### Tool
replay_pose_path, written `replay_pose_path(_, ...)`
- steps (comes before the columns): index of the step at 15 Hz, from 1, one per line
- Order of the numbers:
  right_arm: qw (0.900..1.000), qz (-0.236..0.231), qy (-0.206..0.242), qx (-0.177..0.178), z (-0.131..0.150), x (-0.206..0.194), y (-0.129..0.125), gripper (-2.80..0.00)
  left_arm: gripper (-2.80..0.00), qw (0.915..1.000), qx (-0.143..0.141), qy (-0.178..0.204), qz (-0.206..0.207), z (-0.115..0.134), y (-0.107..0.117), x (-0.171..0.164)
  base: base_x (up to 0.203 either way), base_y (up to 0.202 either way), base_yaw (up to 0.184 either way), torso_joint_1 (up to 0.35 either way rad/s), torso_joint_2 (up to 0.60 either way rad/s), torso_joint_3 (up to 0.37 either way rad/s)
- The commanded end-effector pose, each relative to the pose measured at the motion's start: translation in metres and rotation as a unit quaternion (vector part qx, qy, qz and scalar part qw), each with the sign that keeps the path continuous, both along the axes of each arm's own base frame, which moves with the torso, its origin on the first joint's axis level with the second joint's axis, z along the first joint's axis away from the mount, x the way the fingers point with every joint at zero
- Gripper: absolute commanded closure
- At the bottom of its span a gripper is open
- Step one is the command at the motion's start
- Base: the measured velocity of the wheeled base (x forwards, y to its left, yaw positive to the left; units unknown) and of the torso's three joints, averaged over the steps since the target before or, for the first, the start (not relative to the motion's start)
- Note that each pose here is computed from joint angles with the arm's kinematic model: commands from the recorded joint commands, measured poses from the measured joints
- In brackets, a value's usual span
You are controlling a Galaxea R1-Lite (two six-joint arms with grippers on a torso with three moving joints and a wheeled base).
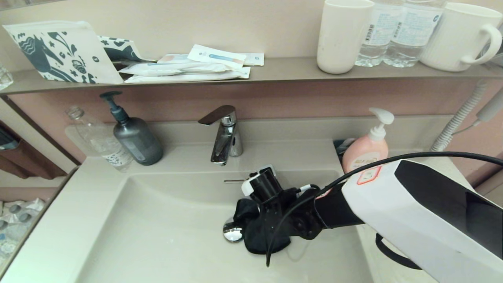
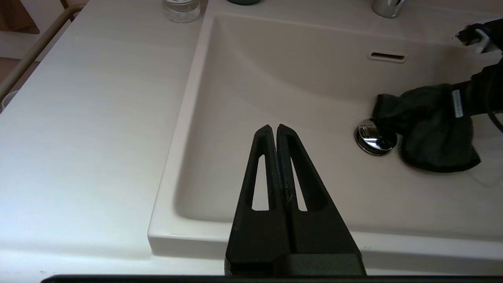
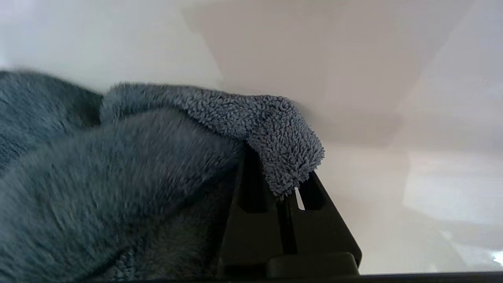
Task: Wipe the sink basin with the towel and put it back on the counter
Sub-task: Wipe the sink
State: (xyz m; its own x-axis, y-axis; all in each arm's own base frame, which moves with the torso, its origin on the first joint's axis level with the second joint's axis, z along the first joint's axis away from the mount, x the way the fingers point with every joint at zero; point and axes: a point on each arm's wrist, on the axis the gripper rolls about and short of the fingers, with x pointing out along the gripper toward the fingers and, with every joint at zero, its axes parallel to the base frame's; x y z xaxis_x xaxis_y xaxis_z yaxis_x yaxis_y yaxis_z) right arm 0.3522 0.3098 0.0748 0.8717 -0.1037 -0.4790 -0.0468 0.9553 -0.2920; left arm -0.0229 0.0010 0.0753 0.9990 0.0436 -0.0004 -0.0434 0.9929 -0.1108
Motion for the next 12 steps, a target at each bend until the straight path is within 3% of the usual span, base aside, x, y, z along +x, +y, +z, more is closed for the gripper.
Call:
replay_pose_path(1, 1.000, -0.008, -0.016, 0.012, 0.026, -0.004, -0.012, 0.00, 0.00, 1.0000, 0.000, 0.001, 0.000, 0.000, 0.000, 0.000, 0.000, 0.000, 0.000, 0.000, 0.00, 0.000)
replay_pose_path(9, 0.999, -0.029, -0.036, 0.015, 0.084, -0.028, -0.044, 0.00, 0.00, 1.0000, 0.000, 0.001, 0.000, 0.000, 0.000, 0.000, 0.000, 0.000, 0.000, 0.000, 0.00, 0.000)
replay_pose_path(12, 1.000, -0.022, -0.019, 0.002, 0.101, -0.053, -0.055, 0.00, 0.00, 1.0000, 0.000, 0.001, 0.000, 0.000, 0.000, 0.000, 0.000, 0.000, 0.000, 0.000, 0.00, 0.000)
